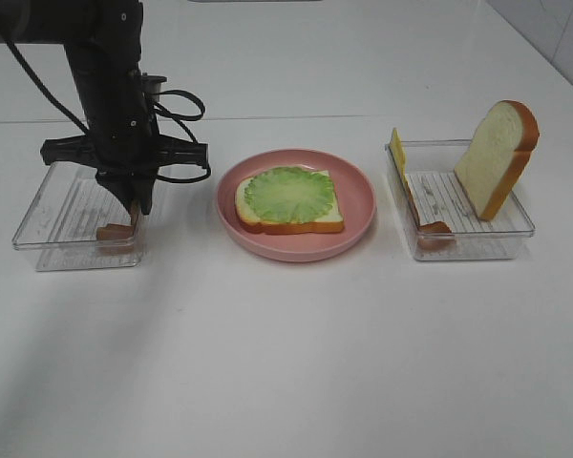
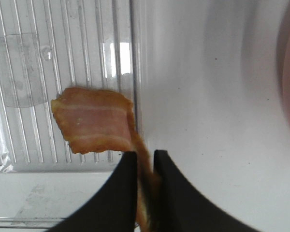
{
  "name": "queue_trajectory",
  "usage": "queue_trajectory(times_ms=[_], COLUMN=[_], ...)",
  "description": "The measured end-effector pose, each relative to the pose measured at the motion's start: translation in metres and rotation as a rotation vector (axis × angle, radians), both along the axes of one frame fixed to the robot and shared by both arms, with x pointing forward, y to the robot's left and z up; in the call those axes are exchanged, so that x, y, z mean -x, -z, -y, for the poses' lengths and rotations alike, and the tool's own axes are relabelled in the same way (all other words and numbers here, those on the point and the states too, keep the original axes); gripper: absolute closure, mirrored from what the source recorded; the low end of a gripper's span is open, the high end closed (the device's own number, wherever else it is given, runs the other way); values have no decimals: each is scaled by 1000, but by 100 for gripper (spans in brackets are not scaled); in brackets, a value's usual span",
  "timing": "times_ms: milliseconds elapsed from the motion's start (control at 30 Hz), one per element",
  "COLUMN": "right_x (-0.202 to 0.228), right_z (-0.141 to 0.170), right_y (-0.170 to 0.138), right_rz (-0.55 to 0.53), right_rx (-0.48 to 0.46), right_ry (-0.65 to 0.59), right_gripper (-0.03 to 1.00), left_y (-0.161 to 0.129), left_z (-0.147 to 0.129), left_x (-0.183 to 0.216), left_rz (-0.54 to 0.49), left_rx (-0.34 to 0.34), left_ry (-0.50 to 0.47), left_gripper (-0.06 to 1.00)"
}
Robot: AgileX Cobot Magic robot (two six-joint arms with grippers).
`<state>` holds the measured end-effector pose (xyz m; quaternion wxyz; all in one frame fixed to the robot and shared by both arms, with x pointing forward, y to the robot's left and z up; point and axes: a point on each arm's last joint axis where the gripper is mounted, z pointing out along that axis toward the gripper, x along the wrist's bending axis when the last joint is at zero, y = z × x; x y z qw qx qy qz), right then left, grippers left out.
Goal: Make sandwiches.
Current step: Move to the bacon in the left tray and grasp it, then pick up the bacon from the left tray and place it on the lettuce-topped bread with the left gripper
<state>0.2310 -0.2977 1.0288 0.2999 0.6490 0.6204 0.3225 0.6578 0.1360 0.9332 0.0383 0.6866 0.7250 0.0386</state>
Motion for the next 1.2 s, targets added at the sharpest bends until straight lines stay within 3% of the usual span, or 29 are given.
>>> queue_trajectory(times_ms=[100,400,567,667,733,833,933,1000,1200], right_x=[0,0,0,0,0,0,0,0,0], right_z=[0,0,0,0,0,0,0,0,0], right_y=[0,0,0,0,0,0,0,0,0], right_rz=[0,0,0,0,0,0,0,0,0], right_rx=[0,0,0,0,0,0,0,0,0], right_ry=[0,0,0,0,0,0,0,0,0], right_gripper=[-2,-2,-2,-2,-2,-2,-2,-2,-2], left_y=[0,-4,-23,-37,-63,-70,-94,-128,-155], left_z=[0,0,1,2,6,7,9,13,20], left_x=[0,0,-3,-6,-15,-17,-21,-23,-21], left_rz=[1,2,19,26,95,122,192,281,357], left_rx=[1,0,3,1,21,29,63,120,175], left_ry=[-1,-2,24,54,82,89,100,105,122], left_gripper=[94,94,94,94,94,94,94,94,94])
